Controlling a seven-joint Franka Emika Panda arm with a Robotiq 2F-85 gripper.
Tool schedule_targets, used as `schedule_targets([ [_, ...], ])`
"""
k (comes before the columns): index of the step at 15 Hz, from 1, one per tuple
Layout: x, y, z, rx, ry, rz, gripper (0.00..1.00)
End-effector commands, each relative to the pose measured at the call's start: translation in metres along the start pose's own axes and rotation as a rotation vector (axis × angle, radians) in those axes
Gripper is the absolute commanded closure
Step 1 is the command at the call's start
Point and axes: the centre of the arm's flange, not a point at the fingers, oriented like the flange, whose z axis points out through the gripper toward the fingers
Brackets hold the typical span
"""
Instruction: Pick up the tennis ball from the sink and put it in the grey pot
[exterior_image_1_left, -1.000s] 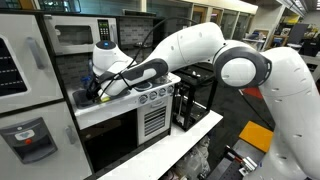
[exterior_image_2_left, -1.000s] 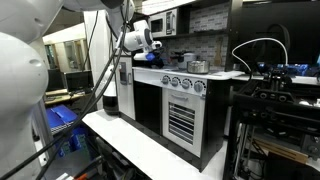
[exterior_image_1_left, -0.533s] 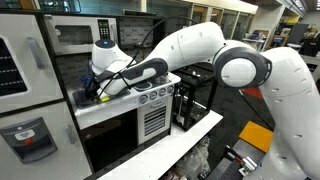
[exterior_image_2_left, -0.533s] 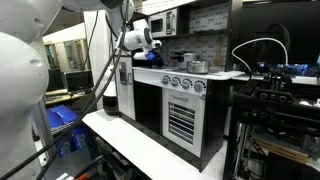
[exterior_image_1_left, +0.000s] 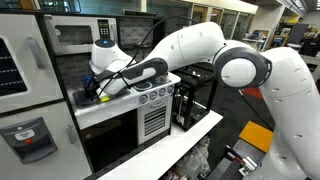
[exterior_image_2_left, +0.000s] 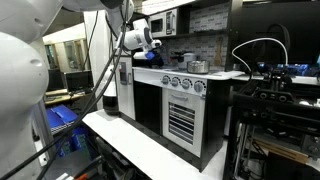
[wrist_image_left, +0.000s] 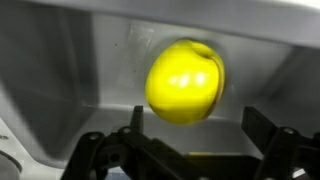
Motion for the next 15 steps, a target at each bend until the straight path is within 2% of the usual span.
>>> schedule_targets([
  [1,0.0035,-0.0016,0.0079,-0.006,-0.009,0.003,0.00],
  [7,-0.0011,-0.0013,0.0148,-0.007,-0.029,0.001,0.00],
  [8,-0.0016,-0.0012,0.0149,-0.007,-0.028,0.003,0.25],
  [9,-0.0017,-0.0010,0.0145,-0.007,-0.027,0.003,0.26],
  [13,-0.0018,-0.0010,0.0123,-0.007,-0.021,0.003,0.55],
  [15,-0.0006,-0.0007,0.0098,-0.008,-0.015,0.004,0.58],
])
